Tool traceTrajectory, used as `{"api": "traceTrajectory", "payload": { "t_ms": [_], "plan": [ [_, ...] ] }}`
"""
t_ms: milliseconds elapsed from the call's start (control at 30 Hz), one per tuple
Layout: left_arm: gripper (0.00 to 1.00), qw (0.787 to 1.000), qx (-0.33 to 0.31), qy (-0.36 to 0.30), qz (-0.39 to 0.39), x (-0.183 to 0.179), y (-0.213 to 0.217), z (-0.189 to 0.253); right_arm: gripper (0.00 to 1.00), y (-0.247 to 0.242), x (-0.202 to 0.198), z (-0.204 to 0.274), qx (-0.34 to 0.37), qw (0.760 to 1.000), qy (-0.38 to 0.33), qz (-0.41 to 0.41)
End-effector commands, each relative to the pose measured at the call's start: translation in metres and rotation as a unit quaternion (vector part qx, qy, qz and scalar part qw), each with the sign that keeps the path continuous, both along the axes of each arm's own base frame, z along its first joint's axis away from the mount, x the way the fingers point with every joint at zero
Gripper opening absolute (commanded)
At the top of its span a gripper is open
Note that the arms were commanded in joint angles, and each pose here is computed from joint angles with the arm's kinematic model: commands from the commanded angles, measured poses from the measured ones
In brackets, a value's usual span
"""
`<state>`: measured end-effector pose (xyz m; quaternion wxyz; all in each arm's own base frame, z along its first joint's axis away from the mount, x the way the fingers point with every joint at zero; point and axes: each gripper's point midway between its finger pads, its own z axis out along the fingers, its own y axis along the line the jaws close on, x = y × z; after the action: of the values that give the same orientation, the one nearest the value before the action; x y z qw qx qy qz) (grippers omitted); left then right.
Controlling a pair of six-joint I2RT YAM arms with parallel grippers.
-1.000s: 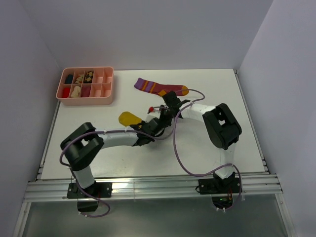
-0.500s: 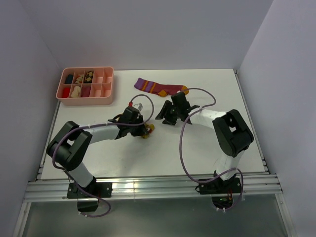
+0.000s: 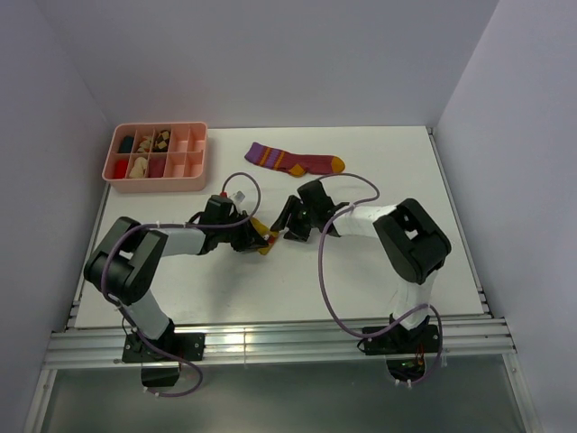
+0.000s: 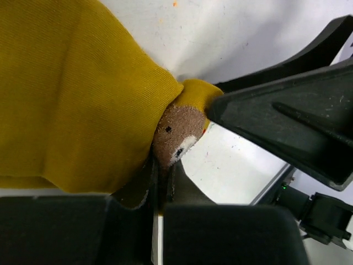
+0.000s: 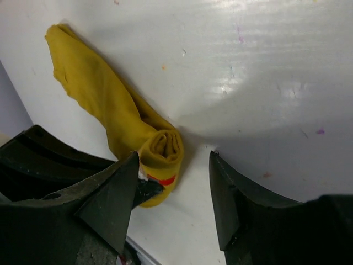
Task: Roll the socks
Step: Roll the sock at the center of the board.
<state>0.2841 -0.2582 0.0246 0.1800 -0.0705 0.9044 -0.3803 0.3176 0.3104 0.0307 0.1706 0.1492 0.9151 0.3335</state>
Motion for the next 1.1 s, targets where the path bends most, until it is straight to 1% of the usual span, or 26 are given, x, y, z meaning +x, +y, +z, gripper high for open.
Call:
{"api": "traceTrajectory", "payload": {
  "t_ms": [0, 200, 233, 333, 433, 533, 567, 633, 667, 700, 733, 767, 800, 833, 900, 933, 1000, 1033, 1067],
  "plan": [
    [0.01, 0.995, 0.041, 0.086, -0.002, -0.035, 0.018, -0.042, 0.61, 0.013, 0.004, 0.003, -0.005, 1.0, -0.005, 0.002],
    [0.01, 0.995, 0.033, 0.098, -0.009, -0.035, 0.014, -0.045, 0.6, 0.016, 0.004, -0.001, -0.018, 1.0, -0.002, 0.0],
    [0.01, 0.994, 0.033, 0.1, -0.009, -0.036, 0.015, -0.046, 0.6, 0.013, 0.0, -0.005, -0.027, 1.0, 0.01, 0.0],
    [0.01, 0.994, 0.032, 0.101, -0.006, -0.034, 0.015, -0.046, 0.56, 0.012, -0.002, -0.011, -0.039, 0.999, 0.021, 0.0],
    [0.01, 0.994, 0.026, 0.103, -0.002, -0.033, 0.015, -0.045, 0.5, 0.008, -0.005, -0.017, -0.054, 0.998, 0.033, -0.005],
    [0.01, 0.994, 0.024, 0.107, -0.003, -0.032, 0.015, -0.047, 0.39, 0.005, -0.006, -0.021, -0.066, 0.997, 0.037, -0.009],
    [0.01, 0.994, 0.024, 0.106, -0.003, -0.031, 0.014, -0.047, 0.3, 0.005, -0.005, -0.02, -0.069, 0.997, 0.037, -0.011],
    [0.01, 0.994, 0.027, 0.104, -0.003, -0.03, 0.015, -0.048, 0.2, 0.0, -0.004, -0.021, -0.084, 0.996, 0.039, -0.014],
    [0.01, 0.995, 0.029, 0.098, -0.002, -0.026, 0.014, -0.045, 0.11, 0.001, -0.002, -0.018, -0.087, 0.995, 0.035, -0.015],
    [0.01, 0.995, 0.036, 0.093, 0.0, -0.024, 0.016, -0.043, 0.06, 0.0, -0.001, -0.017, -0.091, 0.995, 0.034, -0.014],
    [0.09, 0.996, 0.043, 0.082, -0.001, -0.02, 0.017, -0.039, 0.01, -0.004, -0.001, -0.018, -0.101, 0.994, 0.036, -0.017],
    [0.15, 0.996, 0.049, 0.069, 0.001, -0.014, 0.017, -0.033, 0.0, -0.003, 0.003, -0.014, -0.104, 0.994, 0.032, -0.019],
    [0.21, 0.997, 0.063, 0.043, 0.014, -0.003, 0.021, -0.024, 0.0, -0.004, 0.004, -0.013, -0.109, 0.993, 0.033, -0.019],
    [0.3, 0.996, 0.08, 0.032, 0.009, -0.003, 0.025, -0.02, 0.0, -0.006, 0.003, -0.014, -0.115, 0.992, 0.038, -0.021],
    [0.38, 0.995, 0.097, -0.015, 0.016, 0.011, 0.027, 0.004, 0.0, -0.006, 0.007, -0.011, -0.114, 0.992, 0.04, -0.025],
    [0.46, 0.991, 0.13, -0.04, 0.018, 0.014, 0.032, 0.007, 0.0, -0.009, 0.007, -0.013, -0.119, 0.992, 0.045, -0.027],
    [0.52, 0.984, 0.153, -0.086, 0.019, 0.022, 0.032, 0.025, 0.0, -0.01, 0.011, -0.011, -0.121, 0.991, 0.047, -0.028],
    [0.57, 0.975, 0.179, -0.133, 0.023, 0.026, 0.031, 0.04, 0.0, -0.013, 0.013, -0.013, -0.127, 0.99, 0.052, -0.031],
    [0.59, 0.971, 0.186, -0.15, 0.02, 0.025, 0.028, 0.047, 0.0, -0.013, 0.016, -0.011, -0.128, 0.99, 0.05, -0.032]
  ]
}}
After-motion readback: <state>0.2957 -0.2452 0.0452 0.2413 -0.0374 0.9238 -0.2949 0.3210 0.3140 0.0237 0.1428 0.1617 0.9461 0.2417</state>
